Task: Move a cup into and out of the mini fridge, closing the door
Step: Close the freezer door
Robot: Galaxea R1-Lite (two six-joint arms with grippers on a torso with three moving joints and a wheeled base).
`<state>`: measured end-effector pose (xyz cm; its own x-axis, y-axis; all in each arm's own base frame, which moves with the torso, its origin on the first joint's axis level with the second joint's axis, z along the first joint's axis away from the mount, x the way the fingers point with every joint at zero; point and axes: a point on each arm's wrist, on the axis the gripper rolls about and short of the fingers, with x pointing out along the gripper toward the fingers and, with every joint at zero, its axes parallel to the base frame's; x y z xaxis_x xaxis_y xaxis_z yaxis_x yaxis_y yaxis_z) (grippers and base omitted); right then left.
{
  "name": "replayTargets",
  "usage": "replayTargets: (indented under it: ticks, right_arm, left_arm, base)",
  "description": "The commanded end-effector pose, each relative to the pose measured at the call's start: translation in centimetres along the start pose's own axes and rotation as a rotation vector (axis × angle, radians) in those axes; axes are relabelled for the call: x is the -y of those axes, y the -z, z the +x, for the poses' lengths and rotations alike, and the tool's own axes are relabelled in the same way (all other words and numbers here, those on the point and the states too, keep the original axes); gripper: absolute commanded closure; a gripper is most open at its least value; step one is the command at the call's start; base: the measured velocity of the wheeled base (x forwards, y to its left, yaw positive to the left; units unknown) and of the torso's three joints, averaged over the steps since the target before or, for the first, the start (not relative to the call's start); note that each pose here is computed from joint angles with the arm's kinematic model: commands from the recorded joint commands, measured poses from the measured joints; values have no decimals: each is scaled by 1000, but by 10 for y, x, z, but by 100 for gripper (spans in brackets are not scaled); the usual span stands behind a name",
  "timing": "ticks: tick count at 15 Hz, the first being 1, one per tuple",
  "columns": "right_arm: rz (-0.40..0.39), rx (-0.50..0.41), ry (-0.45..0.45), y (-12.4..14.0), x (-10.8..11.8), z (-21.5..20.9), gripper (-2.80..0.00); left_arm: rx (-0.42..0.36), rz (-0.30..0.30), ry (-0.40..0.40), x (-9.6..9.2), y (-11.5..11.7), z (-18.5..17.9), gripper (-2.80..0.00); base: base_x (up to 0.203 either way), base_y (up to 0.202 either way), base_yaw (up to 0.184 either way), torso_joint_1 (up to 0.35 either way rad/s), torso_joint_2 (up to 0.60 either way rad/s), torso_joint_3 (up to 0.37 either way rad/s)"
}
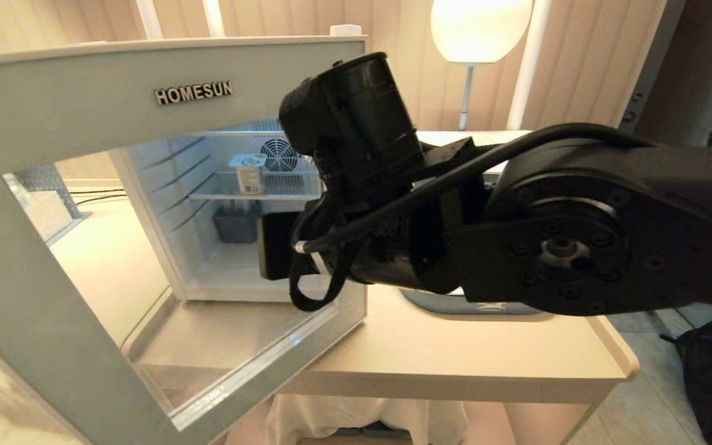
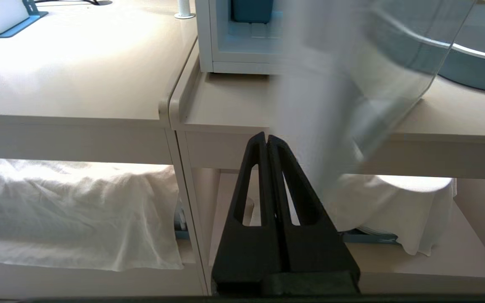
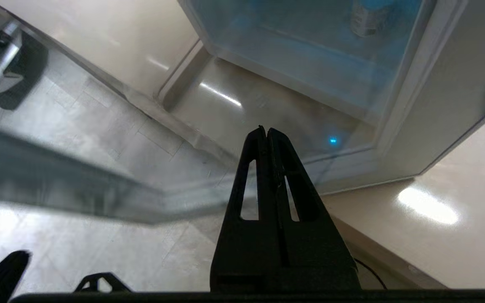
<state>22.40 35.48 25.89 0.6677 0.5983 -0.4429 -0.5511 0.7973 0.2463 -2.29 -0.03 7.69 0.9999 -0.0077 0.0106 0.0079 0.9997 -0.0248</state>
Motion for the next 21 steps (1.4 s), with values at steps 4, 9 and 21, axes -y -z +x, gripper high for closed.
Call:
replayTargets:
  ticks: [4,9,21]
  right_arm:
    - [-161,2,36,27,-10,56,0]
    - [-217,28,38,32,-9,70,0]
    - [-80,185,251,-18,35,-10,0]
  left_arm:
    - [-1,-1,0,0,0,0,0]
    - [-1,-1,0,0,0,0,0]
    - [-1,-1,0,0,0,0,0]
  base:
    - [0,0,0,0,0,0]
    - [0,0,0,0,0,0]
    - [0,0,0,0,0,0]
